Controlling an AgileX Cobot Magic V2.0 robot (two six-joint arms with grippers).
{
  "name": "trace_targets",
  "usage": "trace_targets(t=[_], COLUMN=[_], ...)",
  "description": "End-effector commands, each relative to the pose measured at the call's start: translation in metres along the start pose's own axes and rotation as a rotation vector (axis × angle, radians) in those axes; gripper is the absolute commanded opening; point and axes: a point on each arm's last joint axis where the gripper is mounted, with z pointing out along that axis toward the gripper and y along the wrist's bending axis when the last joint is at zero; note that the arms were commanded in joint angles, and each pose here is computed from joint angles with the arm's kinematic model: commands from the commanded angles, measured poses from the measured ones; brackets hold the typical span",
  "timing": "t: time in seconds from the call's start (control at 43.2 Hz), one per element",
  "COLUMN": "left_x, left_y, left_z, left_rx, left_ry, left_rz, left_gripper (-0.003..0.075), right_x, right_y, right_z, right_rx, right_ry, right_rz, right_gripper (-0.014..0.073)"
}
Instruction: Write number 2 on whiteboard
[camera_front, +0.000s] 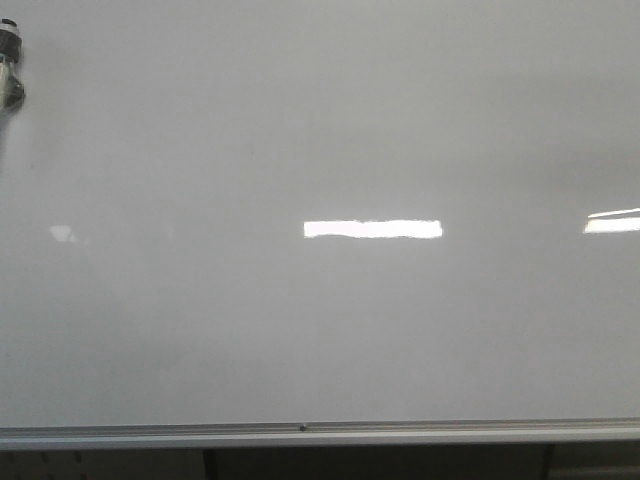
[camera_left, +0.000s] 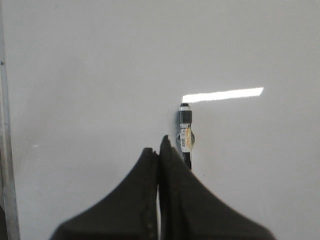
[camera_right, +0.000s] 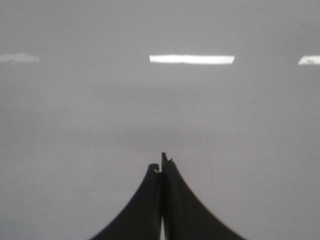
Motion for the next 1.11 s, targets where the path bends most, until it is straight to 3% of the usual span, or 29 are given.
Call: trace_targets(t=[0.0, 0.208, 0.601, 0.717, 0.809, 0.902, 0.948, 1.017, 1.087], left_x=[-0.013, -0.002, 0.009, 0.012, 0.013, 0.014, 0.014, 0.014, 0.014], left_y=[0.001, 0.0, 0.0, 0.0, 0.0, 0.0, 0.0, 0.0, 0.0], left_z=[0.009, 0.025, 0.048, 0.053, 0.056, 0.058, 0.058, 0.058, 0.058], left_rx=[-0.001, 0.015, 0.026, 0.029, 0.03, 0.031, 0.031, 0.031, 0.031], left_ry=[-0.036, 0.106, 0.233, 0.262, 0.274, 0.282, 0.283, 0.283, 0.283], left_rz=[-0.021, -0.024, -0.028, -0.028, -0.029, -0.029, -0.029, -0.029, -0.029], left_gripper=[-0.002, -0.002, -0.0018, 0.0061, 0.0227, 0.0405, 0.0457, 0.0485, 0.0482], right_x=[-0.013, -0.005, 0.007, 0.007, 0.007, 0.007, 0.007, 0.007, 0.007], right_y=[0.0, -0.001, -0.002, -0.002, -0.002, -0.002, -0.002, -0.002, -0.002], right_z=[0.009, 0.03, 0.06, 0.062, 0.063, 0.063, 0.063, 0.063, 0.063], right_rx=[0.006, 0.009, 0.014, 0.014, 0.015, 0.015, 0.015, 0.015, 0.015], right_ry=[-0.031, 0.082, 0.211, 0.218, 0.218, 0.218, 0.218, 0.218, 0.219], right_rz=[-0.01, -0.008, -0.006, -0.006, -0.007, -0.014, -0.014, -0.014, -0.014], right_gripper=[-0.007, -0.007, -0.0066, -0.003, 0.0118, 0.0352, 0.0476, 0.0592, 0.0648])
